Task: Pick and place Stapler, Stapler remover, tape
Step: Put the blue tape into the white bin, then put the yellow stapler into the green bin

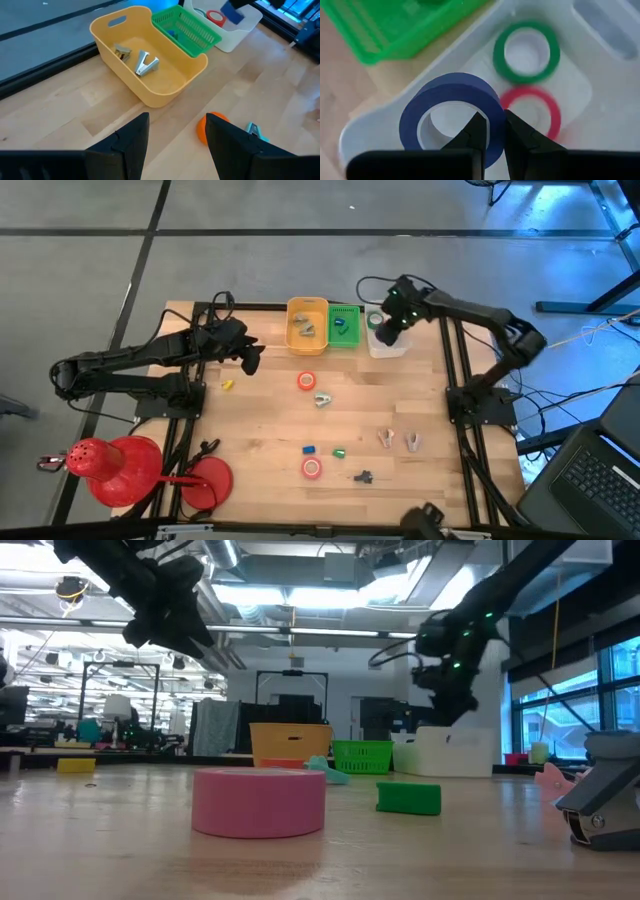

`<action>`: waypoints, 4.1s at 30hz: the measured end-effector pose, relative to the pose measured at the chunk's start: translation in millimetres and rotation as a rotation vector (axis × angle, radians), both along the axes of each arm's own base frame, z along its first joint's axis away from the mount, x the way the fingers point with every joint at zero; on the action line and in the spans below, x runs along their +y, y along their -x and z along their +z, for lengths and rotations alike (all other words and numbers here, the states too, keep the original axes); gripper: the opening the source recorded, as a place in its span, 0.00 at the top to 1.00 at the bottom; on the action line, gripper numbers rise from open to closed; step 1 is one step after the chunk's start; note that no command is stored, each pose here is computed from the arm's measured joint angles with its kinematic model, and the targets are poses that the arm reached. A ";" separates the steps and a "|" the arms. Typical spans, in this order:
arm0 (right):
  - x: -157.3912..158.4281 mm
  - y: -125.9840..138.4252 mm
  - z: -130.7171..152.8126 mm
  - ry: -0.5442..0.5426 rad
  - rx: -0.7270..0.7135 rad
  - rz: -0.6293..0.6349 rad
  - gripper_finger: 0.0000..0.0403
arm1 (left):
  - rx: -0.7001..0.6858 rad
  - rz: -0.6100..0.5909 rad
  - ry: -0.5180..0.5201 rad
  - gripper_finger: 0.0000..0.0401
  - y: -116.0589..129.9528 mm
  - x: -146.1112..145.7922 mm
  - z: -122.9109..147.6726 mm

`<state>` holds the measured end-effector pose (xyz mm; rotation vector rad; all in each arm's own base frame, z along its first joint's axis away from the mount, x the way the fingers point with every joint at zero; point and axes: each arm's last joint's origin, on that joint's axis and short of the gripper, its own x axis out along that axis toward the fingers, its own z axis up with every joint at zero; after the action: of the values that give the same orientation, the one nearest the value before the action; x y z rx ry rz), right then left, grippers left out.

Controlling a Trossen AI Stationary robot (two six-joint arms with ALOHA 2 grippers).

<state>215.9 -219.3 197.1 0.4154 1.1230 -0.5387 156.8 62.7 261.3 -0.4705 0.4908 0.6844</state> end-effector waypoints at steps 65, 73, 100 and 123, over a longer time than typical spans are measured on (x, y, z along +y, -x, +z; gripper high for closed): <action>9.1 -65.7 -19.8 -0.099 0.184 0.169 0.91 | 0.011 -0.020 -0.007 0.54 0.1 -0.3 -0.3; 5.0 -70.3 -31.5 -0.071 0.207 0.163 0.88 | 0.008 -0.015 -0.002 0.54 0.1 -0.3 -0.3; 137.6 -31.6 136.0 0.075 -0.244 0.247 0.34 | 0.020 -0.085 0.029 0.54 0.2 -2.5 -1.9; 214.8 -51.3 138.9 0.199 -0.287 0.295 0.35 | 0.652 -0.012 0.422 0.54 22.4 -12.7 -54.4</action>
<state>267.1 -4.5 336.0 0.1434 0.8265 -0.3144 134.5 50.0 206.9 -0.6363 1.2670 0.7189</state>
